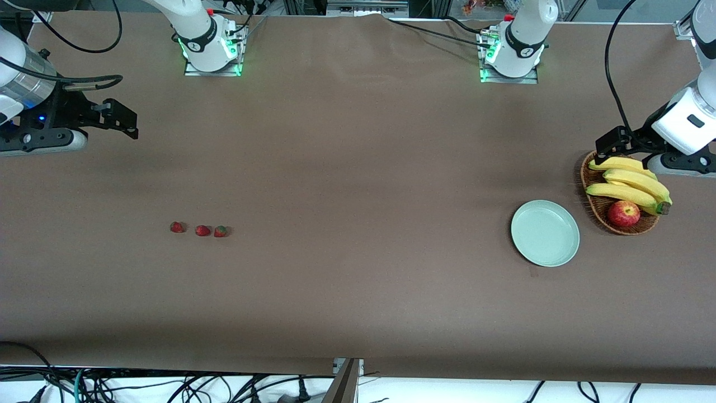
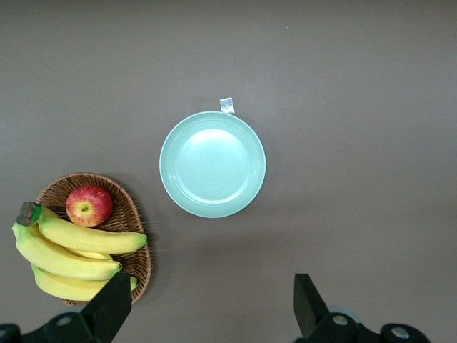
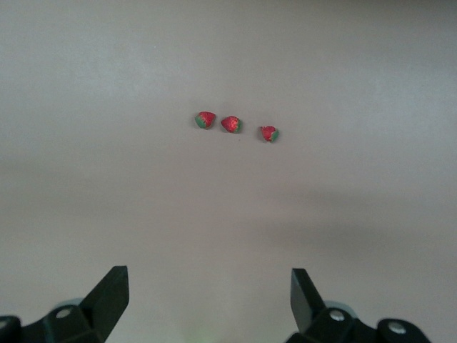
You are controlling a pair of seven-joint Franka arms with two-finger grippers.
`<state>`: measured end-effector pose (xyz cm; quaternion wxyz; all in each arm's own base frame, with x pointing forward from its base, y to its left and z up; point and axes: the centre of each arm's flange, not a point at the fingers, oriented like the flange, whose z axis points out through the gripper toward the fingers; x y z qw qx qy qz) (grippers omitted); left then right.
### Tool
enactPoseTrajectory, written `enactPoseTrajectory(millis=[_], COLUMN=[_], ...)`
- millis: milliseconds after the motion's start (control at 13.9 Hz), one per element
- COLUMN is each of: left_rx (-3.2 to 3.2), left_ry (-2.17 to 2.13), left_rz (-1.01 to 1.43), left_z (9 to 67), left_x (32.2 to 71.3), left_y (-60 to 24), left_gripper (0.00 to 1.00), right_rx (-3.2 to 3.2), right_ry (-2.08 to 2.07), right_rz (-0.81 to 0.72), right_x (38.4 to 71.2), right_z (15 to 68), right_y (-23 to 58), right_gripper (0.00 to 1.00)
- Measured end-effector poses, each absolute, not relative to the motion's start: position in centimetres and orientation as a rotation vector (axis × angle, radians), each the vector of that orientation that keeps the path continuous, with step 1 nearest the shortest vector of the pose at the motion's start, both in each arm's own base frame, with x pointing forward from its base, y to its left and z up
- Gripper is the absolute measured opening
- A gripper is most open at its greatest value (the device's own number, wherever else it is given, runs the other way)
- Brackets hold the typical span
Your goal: Collect all strawberries into plate
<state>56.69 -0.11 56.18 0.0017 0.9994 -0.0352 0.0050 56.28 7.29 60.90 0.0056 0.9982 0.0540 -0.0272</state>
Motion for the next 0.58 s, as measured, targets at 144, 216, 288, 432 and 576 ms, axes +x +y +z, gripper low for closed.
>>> enactPoseTrajectory(millis=[144, 216, 288, 432, 576], left_rx=[3.135, 3.135, 3.134, 3.134, 3.134], left_ry=[-0.111, -0.111, -0.112, -0.114, -0.116], left_rz=[-0.018, -0.035, -0.048, -0.059, -0.061], left_z=[56.12, 56.13, 56.12, 56.20, 56.25], left_x=[56.45, 56.33, 56.23, 56.14, 56.12], left_y=[-0.12, -0.13, -0.15, -0.23, -0.29], left_gripper=[1.00, 1.00, 1.00, 1.00, 1.00], right_rx=[3.126, 3.127, 3.128, 3.128, 3.127], right_ry=[0.167, 0.164, 0.159, 0.155, 0.140], right_rz=[-0.068, -0.055, -0.042, -0.030, -0.028], right_x=[56.42, 56.54, 56.65, 56.78, 57.05], right_z=[60.94, 61.01, 61.08, 61.11, 60.83], right_y=[7.26, 7.14, 6.98, 6.86, 6.55], right_gripper=[1.00, 1.00, 1.00, 1.00, 1.00])
